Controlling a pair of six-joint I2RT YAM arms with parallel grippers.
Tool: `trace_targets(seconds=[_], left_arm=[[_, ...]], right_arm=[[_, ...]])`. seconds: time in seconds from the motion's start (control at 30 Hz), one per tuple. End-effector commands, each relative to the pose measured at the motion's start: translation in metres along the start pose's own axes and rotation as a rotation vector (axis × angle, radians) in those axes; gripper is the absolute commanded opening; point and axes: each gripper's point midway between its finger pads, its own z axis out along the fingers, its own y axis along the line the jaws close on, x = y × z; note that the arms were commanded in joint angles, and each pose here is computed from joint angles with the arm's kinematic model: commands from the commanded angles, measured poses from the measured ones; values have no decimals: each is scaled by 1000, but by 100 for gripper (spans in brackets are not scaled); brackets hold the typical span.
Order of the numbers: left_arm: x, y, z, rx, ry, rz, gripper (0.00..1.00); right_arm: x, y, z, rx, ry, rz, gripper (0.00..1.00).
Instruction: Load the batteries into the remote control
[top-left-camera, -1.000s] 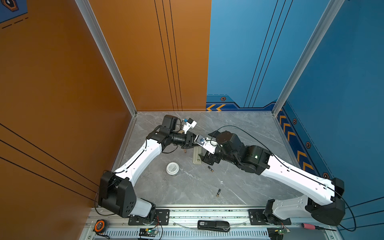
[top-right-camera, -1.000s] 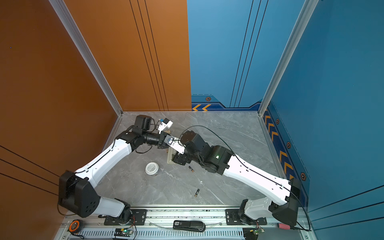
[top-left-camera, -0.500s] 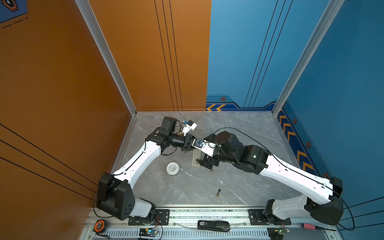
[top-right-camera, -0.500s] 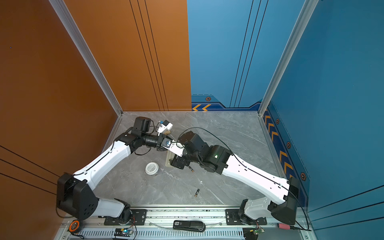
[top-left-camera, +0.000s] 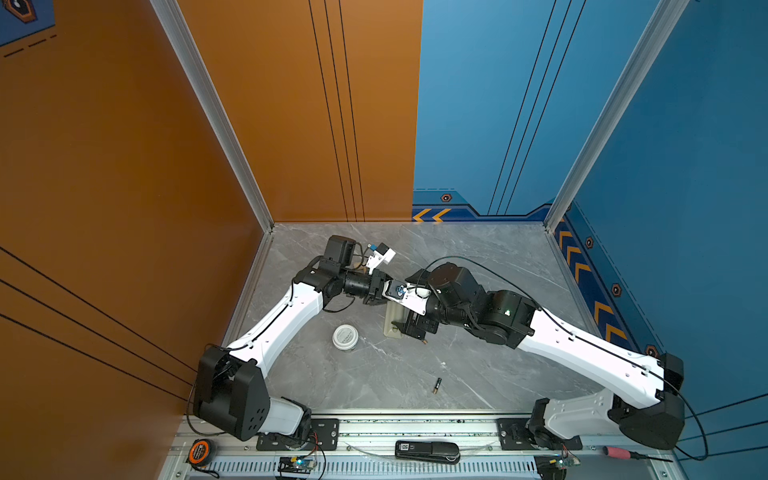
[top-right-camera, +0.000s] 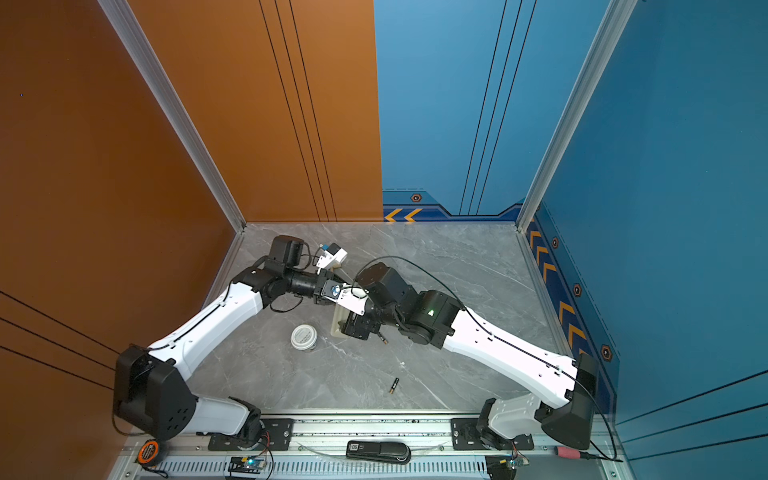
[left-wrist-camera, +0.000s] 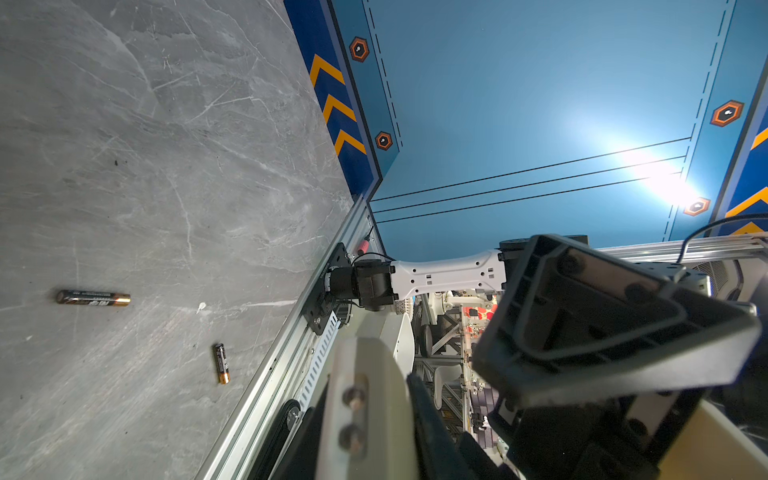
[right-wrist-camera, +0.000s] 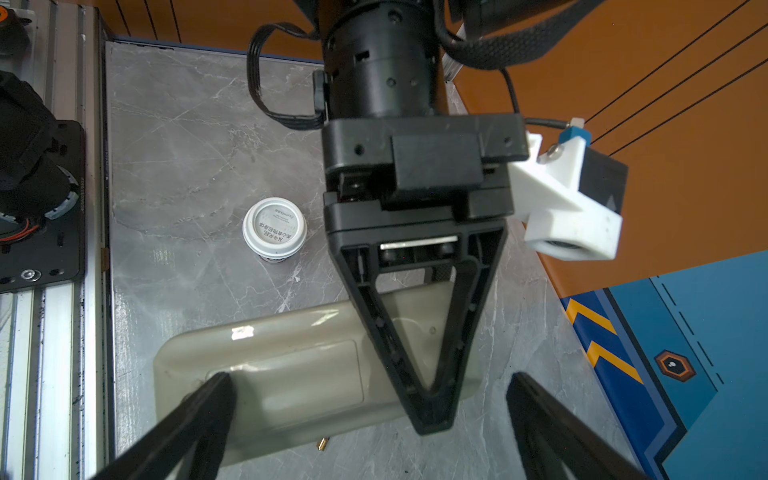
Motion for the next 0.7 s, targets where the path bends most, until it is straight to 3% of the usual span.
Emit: trace_targets(seconds=[0.0,0.67], left_arm=[[5,-8,2,44,28,37,0],[4,-6,4,48,35,31,0]], right_arm=[[7,7,1,-33,14,-2,100],[16,24,3,-96,54,-12,100]])
